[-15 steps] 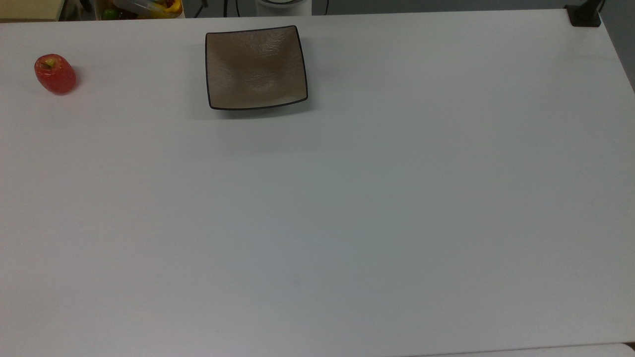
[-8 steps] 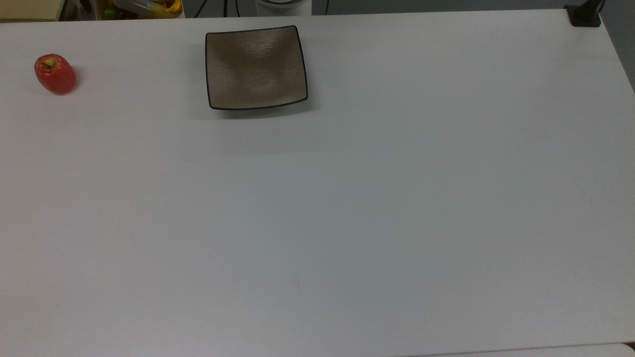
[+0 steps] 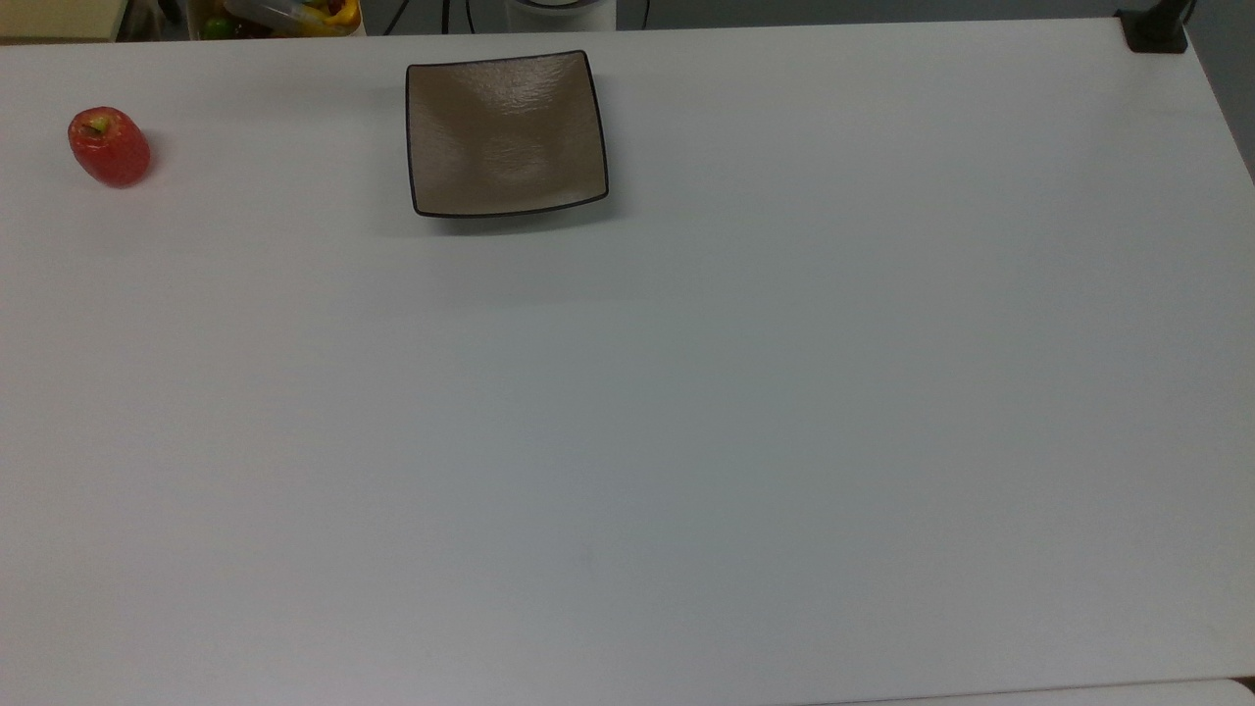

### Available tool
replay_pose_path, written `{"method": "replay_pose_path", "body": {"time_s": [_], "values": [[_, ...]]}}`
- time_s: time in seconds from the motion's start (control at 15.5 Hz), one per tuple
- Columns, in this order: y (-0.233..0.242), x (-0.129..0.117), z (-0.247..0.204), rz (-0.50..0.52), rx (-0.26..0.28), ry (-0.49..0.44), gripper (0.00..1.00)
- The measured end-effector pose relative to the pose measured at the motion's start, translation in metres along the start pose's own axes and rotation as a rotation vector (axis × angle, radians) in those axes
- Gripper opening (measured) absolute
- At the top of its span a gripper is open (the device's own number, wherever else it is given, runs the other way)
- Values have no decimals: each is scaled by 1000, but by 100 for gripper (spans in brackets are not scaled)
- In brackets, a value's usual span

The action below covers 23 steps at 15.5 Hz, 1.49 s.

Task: Apples placed on a ceramic plate
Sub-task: 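Move the open gripper over the red apple and lower it, then close the gripper on the red apple and lift it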

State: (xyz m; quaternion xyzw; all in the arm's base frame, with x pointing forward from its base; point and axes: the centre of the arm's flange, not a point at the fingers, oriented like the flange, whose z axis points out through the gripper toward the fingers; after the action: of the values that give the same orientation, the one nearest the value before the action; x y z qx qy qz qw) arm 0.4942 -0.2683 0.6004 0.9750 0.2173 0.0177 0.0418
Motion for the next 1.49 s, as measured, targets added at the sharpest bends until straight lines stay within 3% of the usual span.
{"method": "replay_pose_path", "body": {"time_s": [0.39,0.9,1.49], "values": [[49,-19,84,27,-39,-29,100],[68,-28,181,48,-18,-99,100],[75,-41,250,-49,-129,-146,100]]}}
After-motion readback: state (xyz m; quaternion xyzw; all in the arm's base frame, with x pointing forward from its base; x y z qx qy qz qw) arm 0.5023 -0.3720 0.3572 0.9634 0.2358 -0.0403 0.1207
